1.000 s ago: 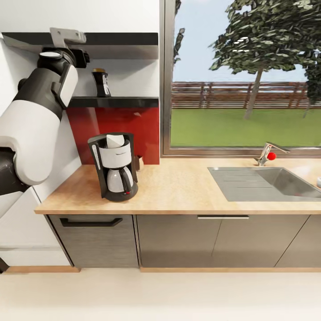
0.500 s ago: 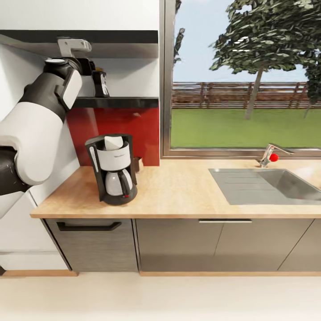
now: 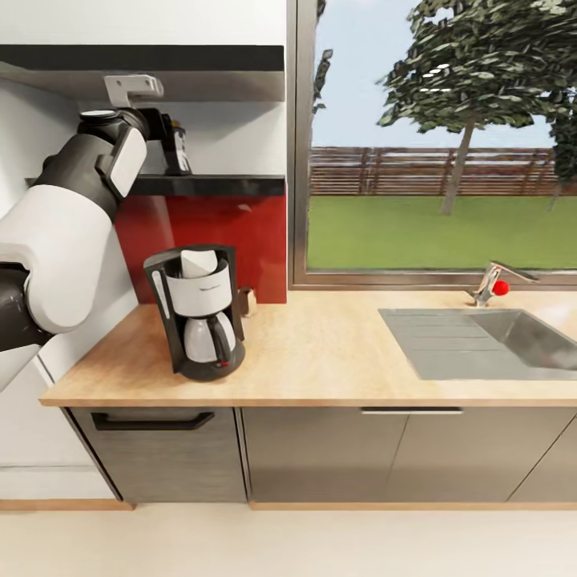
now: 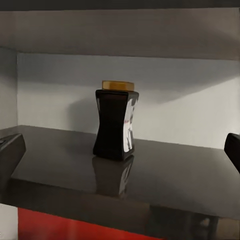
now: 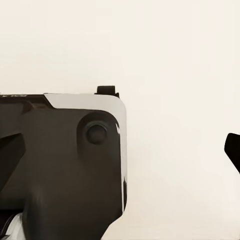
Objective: Set up a coffee station on the kitchen countertop: keep the coffee maker on the countertop, move the bottle of coffee from the kitchen shelf to the counter next to the coffee maker, place a paper coffee filter on top of the coffee maker, put the saucer next to the coffee maker with the coffee cup on the saucer, and place the electric kettle next to the coffee maker.
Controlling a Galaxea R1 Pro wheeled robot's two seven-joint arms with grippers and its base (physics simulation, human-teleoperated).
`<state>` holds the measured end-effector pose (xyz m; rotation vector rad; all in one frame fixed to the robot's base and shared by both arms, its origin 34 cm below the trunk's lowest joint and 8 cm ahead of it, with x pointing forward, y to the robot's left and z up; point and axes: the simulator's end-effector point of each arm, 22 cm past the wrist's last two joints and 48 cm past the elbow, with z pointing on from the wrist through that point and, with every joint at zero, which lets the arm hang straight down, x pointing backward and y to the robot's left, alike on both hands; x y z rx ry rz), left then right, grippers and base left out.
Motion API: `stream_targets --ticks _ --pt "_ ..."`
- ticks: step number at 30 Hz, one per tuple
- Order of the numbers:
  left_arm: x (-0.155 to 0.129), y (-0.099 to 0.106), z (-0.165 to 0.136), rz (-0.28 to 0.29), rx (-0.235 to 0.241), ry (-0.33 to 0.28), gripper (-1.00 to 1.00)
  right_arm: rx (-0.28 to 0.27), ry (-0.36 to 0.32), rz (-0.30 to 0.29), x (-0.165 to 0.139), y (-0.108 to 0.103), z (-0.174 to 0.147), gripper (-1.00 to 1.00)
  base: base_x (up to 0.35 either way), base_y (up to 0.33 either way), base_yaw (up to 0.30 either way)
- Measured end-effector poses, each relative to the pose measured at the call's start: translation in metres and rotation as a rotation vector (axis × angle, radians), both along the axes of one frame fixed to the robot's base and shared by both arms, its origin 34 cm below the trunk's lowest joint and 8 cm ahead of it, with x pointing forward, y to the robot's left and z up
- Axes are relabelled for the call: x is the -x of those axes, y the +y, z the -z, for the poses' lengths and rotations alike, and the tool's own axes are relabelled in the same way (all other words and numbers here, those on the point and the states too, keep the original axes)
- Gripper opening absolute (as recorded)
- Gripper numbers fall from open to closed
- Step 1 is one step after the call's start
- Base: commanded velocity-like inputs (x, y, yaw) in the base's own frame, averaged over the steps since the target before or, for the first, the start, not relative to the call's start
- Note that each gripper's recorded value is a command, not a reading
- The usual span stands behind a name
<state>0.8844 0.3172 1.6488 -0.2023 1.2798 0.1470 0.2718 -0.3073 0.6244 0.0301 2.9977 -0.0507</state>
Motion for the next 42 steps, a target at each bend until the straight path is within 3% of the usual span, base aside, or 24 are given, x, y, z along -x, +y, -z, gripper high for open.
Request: stream_targets --ticks 12,28,36,42 --pt "0.001 0.000 -0.003 0.002 0.001 -0.002 1.00 0.000 0.001 0.000 0.000 0.000 0.000 1.00 0.257 0.176 0.000" --pt "0.003 0.002 -0.005 -0.002 -0.009 -0.007 1.00 -0.001 -0.005 0.004 -0.002 0.003 0.000 1.00 0.013 0.014 -0.121" --pt "-0.008 -0.015 0.016 0.081 -0.033 0.026 1.00 -0.010 -0.006 0.000 -0.002 0.011 0.000 1.00 0.045 0.035 -0.010" --pt "-0.012 -0.016 0.027 0.091 -0.036 0.042 1.00 -0.010 -0.009 0.002 -0.003 0.010 0.000 1.00 0.152 0.179 0.000"
